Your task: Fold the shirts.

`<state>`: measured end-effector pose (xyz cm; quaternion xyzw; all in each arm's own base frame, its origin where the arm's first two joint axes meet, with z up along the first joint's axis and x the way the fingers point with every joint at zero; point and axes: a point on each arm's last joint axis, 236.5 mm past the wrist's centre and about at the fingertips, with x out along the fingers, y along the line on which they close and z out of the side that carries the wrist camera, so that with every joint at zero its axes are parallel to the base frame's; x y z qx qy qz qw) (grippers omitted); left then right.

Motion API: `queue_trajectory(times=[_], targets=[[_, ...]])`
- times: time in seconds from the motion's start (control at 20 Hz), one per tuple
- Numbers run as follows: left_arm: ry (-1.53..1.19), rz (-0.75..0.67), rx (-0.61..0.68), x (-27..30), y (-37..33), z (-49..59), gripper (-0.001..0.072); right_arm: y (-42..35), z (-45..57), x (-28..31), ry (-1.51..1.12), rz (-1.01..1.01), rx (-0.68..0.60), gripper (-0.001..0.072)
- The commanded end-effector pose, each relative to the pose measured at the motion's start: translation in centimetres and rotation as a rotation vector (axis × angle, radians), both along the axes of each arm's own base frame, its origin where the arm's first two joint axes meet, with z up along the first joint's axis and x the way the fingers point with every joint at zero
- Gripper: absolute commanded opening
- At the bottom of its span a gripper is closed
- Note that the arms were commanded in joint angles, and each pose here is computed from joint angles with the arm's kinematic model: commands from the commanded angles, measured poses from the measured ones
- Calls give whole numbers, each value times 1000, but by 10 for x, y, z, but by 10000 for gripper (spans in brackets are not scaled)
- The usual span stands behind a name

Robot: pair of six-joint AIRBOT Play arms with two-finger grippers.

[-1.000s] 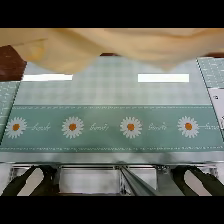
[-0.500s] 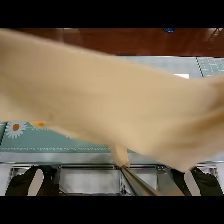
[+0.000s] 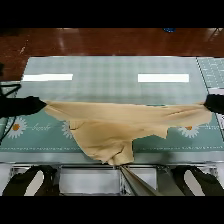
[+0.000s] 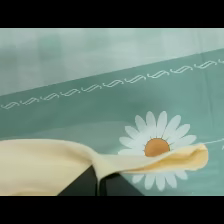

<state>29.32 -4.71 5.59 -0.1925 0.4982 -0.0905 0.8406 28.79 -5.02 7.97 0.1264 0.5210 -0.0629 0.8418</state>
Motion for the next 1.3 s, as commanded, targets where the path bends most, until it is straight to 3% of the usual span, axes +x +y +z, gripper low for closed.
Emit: queue_trajectory(times=[0.0,0.2,0.6,0.65,0.7,0.75,0.9,1.05,1.25], targets=[[42,117,-111,41,-1,-58,25,-10,-64,58,55,-18,115,19],[38,241,-177,103,12,-82,25,-3,-89,129,69,-6,271,20],[52,243,-240,185,6,-98,26,16,-107,227,-29,-52,477,21],[51,244,-263,192,1,-97,50,19,-109,237,-53,-79,518,73],[59,235,-282,195,-5,-96,224,20,-110,242,-67,-98,546,293],[68,212,-292,196,-10,-91,503,18,-109,244,-83,-88,546,409],[132,113,-257,179,17,-65,508,-14,-91,230,-80,-68,537,409],[216,103,-282,136,55,-38,508,-71,-77,186,-28,-120,516,408],[355,73,-336,33,15,-57,508,-89,-115,109,168,-193,503,407]])
